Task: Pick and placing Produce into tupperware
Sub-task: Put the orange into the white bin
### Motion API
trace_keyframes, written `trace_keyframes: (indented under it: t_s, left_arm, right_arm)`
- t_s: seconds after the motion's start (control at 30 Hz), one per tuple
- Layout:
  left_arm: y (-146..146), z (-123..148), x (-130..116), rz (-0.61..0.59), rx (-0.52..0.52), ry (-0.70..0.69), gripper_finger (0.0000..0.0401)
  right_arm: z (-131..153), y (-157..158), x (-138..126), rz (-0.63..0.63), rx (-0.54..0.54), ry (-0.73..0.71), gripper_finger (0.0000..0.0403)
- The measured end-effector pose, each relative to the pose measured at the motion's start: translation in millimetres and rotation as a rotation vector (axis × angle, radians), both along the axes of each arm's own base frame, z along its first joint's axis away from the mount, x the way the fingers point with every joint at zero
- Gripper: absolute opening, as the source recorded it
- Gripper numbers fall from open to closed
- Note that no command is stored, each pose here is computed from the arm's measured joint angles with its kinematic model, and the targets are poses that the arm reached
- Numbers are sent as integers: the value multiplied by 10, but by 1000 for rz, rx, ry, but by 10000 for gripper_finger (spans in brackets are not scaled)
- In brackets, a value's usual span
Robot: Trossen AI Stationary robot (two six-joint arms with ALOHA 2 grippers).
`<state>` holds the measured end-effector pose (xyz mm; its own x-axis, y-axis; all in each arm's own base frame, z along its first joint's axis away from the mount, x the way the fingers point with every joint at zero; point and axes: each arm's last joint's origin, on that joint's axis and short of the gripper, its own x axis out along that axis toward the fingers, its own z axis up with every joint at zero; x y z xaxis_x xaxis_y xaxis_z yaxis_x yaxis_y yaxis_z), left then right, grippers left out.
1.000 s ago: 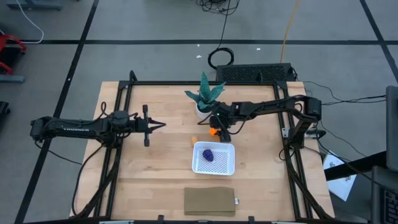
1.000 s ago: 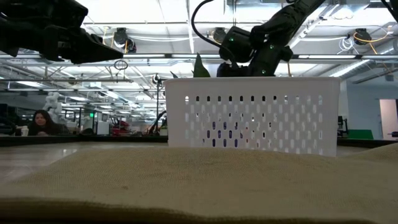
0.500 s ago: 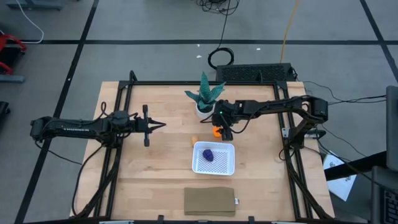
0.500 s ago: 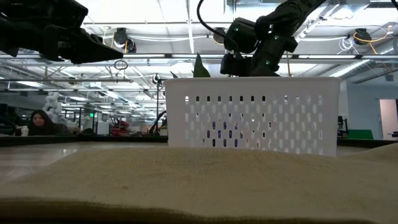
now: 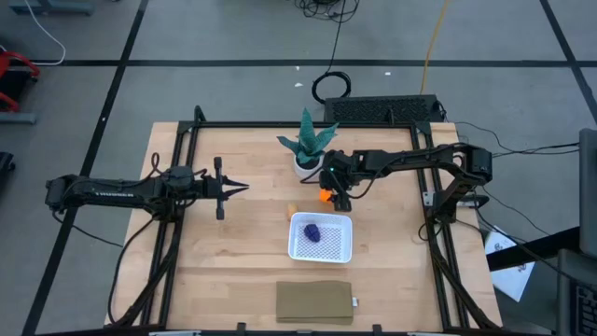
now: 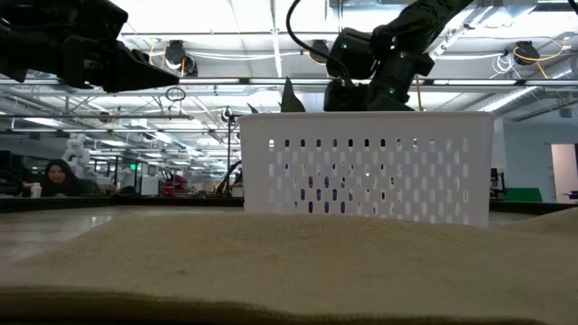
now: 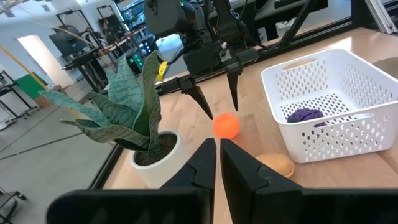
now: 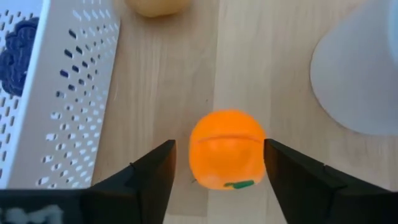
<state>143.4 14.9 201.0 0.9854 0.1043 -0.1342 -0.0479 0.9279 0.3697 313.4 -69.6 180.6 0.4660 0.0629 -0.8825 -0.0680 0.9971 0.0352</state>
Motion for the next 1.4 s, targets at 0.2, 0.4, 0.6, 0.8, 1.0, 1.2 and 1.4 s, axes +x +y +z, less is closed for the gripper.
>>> trace_keyframes:
  t_s: [0.2,0.4,0.6,0.8,1.0,1.2,1.4]
  left_arm:
    - [0,0,0,0,-3,-1,13]
    - [0,0,0,4,-28,-3,2]
    - [0,-7,-1,7,-48,2,21]
    - [0,-8,-1,6,-48,3,26]
    - [0,-6,-1,6,-44,1,11]
    - [0,3,1,3,-20,-6,3]
    - [0,1,0,3,-21,-4,23]
  right_arm:
    - [10,-10,20,-22,-15,-20,287]
    - [15,-70,17,-88,-44,-20,312]
    - [12,-101,13,-107,-40,-21,313]
    - [10,-105,11,-113,-36,-18,313]
    - [7,-102,6,-120,-23,-13,313]
    - [-10,-77,-25,-77,24,17,313]
    - [-13,-68,-29,6,11,14,313]
